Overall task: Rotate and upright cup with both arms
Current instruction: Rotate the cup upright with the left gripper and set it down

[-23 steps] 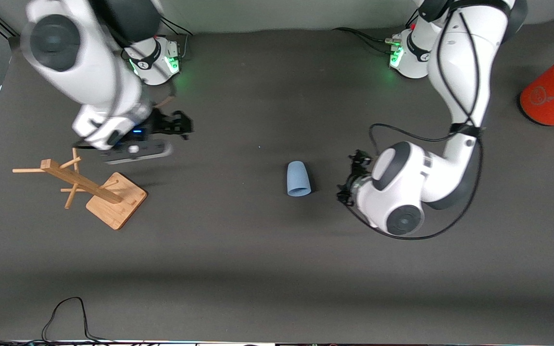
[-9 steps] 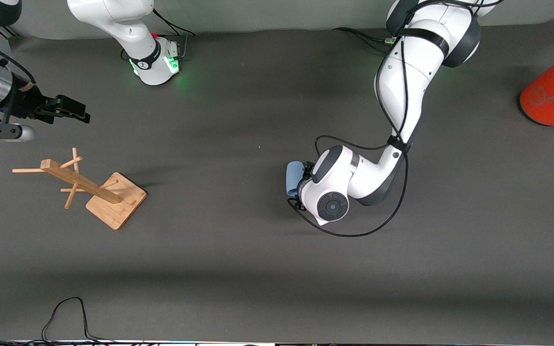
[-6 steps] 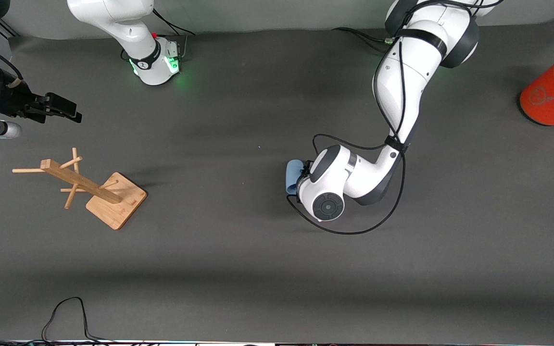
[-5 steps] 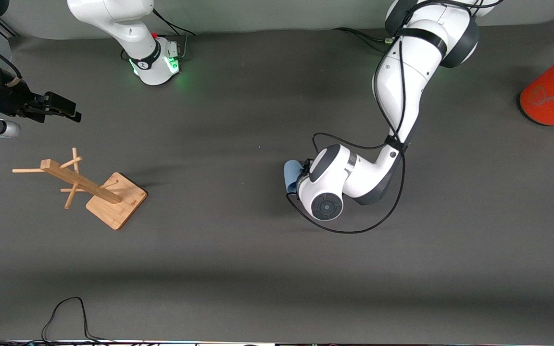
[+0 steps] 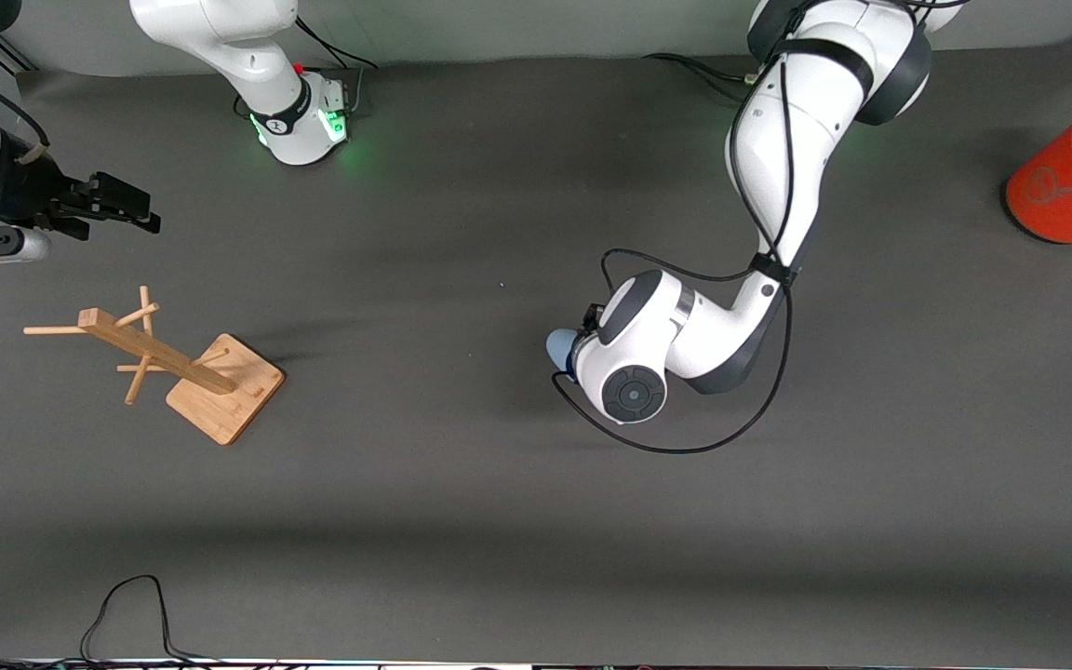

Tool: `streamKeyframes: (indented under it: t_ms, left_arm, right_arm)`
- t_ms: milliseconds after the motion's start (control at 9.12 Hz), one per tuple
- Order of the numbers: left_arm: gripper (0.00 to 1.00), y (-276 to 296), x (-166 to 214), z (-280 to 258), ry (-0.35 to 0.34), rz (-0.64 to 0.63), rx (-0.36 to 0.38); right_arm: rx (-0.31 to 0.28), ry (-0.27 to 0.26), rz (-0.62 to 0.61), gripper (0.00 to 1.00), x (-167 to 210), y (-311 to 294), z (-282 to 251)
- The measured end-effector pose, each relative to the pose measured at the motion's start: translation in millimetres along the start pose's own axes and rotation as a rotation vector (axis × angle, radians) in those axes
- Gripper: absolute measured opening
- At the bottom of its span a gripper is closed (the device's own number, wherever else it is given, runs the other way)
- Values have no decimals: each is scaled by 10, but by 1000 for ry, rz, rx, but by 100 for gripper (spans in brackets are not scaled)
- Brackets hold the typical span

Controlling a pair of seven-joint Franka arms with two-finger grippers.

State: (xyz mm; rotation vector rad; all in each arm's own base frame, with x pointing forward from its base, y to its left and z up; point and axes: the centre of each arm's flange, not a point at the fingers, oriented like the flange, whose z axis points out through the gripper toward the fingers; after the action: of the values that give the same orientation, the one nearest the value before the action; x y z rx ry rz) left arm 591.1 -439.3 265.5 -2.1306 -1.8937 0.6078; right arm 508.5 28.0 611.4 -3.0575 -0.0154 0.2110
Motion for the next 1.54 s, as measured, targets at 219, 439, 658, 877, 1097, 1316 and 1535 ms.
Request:
streamKeyframes:
  t_ms: [219, 439, 658, 877, 1097, 1316, 1535]
  left_arm:
    - [7, -156, -226, -76, 138, -175, -111]
    - [7, -333, -541, 93, 222, -277, -178]
    - [7, -491, -807, 293, 270, -296, -217]
    - [9, -581, -954, 436, 293, -291, -233]
    - [39, -561, -925, 448, 309, -294, -243]
    - [76, -554, -913, 454, 313, -295, -245]
    - [100, -576, -919, 442, 321, -263, -235]
  right_arm:
    - [0, 3, -1, 100, 3, -9, -2]
    - [-3, 5, -26, 100, -15, -149, -12]
    - [-4, 17, -35, 100, -34, -199, -65]
    - [-3, 20, -32, 100, -52, -182, -86]
    - [-2, 17, -28, 100, -56, -162, -87]
    - [1, 16, -16, 100, -56, -98, -91]
    - [1, 13, -16, 100, -71, -97, -100]
